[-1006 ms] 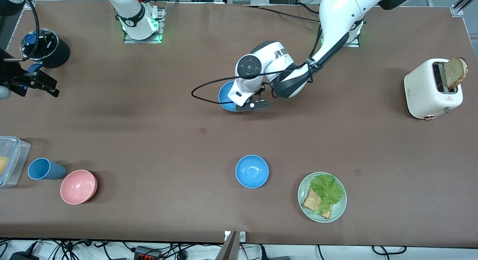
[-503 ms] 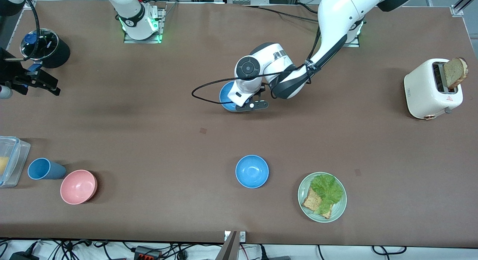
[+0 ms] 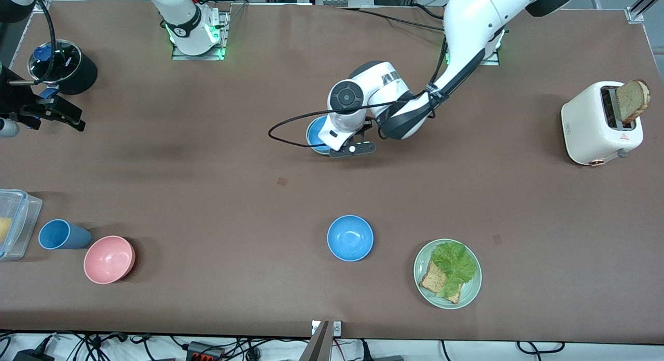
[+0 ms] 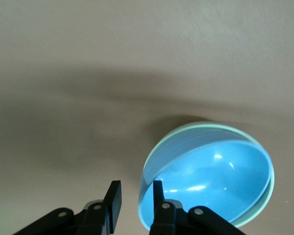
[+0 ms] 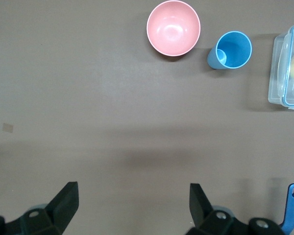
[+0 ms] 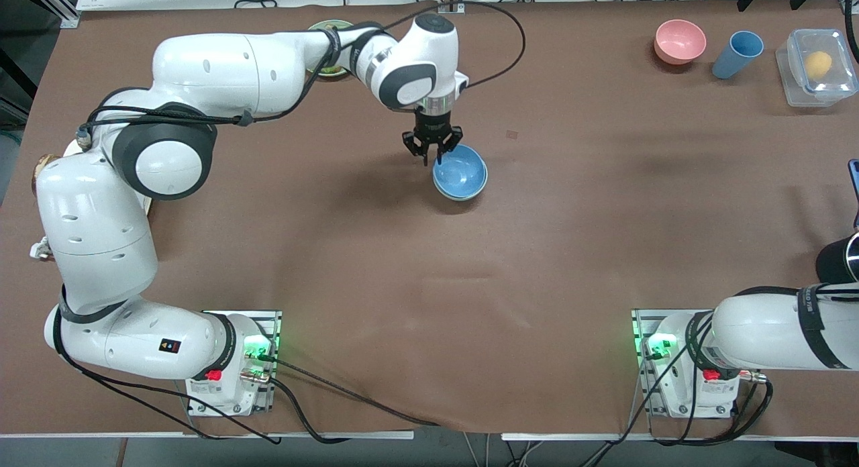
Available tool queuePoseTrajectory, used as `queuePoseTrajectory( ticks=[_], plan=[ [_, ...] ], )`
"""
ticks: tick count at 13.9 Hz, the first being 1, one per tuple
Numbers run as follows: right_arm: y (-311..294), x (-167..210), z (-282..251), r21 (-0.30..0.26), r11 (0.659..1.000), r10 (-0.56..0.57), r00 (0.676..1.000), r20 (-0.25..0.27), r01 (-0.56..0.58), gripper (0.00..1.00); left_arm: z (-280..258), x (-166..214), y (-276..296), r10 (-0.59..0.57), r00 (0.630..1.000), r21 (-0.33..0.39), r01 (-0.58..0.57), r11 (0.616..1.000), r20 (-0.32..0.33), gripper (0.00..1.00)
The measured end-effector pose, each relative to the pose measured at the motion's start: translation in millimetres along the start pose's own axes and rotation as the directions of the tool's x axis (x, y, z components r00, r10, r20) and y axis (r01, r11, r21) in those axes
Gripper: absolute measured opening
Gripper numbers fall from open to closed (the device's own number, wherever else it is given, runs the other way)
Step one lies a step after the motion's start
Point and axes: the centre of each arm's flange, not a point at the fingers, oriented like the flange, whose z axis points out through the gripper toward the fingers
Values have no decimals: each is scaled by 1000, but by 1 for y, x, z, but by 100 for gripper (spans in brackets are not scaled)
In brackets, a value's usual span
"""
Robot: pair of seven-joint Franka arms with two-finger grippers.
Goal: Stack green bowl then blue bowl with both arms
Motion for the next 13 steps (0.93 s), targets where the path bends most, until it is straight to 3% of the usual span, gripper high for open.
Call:
queuePoseTrajectory(
  ticks=[6,10,13],
  plan=[
    [0,0,1,0,1000,0,1000,5,0,100,-81,22,-36,-52,998,-12,52,999,25,40],
    [0,-1,1,0,1000,0,1000,12,0,100,-144,40,-101,-71,996,9,71,997,53,47],
    [-1,-1,1,0,1000,-1,1000,13,1,100,-194,68,-163,-92,994,-63,96,993,63,56]
  ],
)
